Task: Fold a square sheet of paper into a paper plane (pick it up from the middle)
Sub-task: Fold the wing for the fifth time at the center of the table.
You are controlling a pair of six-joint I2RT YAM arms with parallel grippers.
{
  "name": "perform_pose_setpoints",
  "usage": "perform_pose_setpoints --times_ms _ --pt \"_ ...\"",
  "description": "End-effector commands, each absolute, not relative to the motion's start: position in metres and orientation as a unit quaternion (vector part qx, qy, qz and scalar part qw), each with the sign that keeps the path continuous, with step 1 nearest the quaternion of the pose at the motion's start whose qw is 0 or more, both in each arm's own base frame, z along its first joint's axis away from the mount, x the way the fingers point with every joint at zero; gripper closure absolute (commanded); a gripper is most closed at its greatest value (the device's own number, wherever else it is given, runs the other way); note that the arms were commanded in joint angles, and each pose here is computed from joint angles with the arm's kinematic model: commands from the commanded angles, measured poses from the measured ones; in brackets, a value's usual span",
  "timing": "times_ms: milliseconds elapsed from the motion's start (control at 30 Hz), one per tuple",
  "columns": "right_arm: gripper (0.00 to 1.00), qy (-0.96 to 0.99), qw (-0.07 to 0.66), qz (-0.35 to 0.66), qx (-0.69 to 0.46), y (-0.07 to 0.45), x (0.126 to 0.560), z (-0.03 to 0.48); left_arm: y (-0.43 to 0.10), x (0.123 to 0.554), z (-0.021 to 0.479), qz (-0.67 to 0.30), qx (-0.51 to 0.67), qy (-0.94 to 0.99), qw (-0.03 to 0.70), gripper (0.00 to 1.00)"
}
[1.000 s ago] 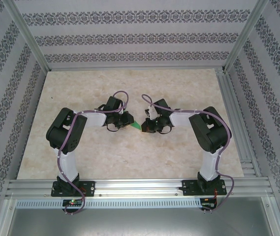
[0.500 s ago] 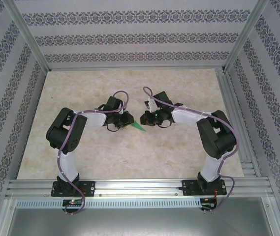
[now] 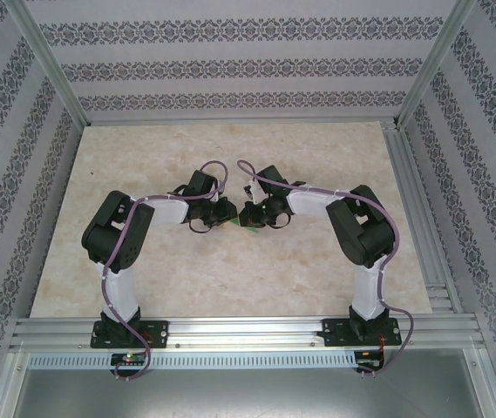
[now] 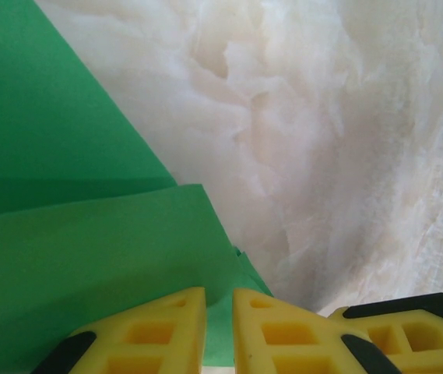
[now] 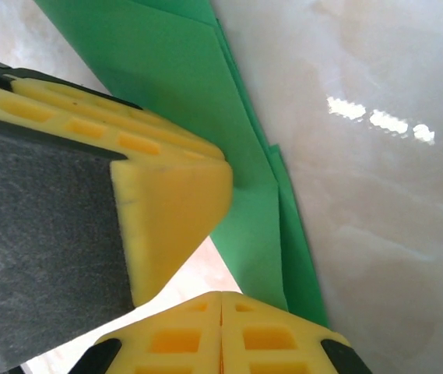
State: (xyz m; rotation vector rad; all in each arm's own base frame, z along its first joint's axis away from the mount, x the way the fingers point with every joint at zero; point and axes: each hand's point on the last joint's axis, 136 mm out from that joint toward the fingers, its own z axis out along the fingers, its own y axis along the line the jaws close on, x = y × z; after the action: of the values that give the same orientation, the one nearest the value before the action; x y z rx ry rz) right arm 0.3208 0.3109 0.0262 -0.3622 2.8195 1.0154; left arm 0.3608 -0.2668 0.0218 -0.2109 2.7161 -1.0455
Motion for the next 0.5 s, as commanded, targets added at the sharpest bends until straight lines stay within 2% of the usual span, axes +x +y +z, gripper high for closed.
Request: perform_pose_setpoints --times_ms 0,467 --pt "0.92 0.944 0.057 0.303 -0.121 0.302 0.322 0.013 -0.248 0.346 -0.013 -0.297 -0.094 0.947 0.078 0.81" --pt "0.93 0.954 0.027 0.287 -0.087 0.269 0.308 -0.017 -0.245 0.346 -0.015 -0.288 -0.094 0.95 0.079 0.81"
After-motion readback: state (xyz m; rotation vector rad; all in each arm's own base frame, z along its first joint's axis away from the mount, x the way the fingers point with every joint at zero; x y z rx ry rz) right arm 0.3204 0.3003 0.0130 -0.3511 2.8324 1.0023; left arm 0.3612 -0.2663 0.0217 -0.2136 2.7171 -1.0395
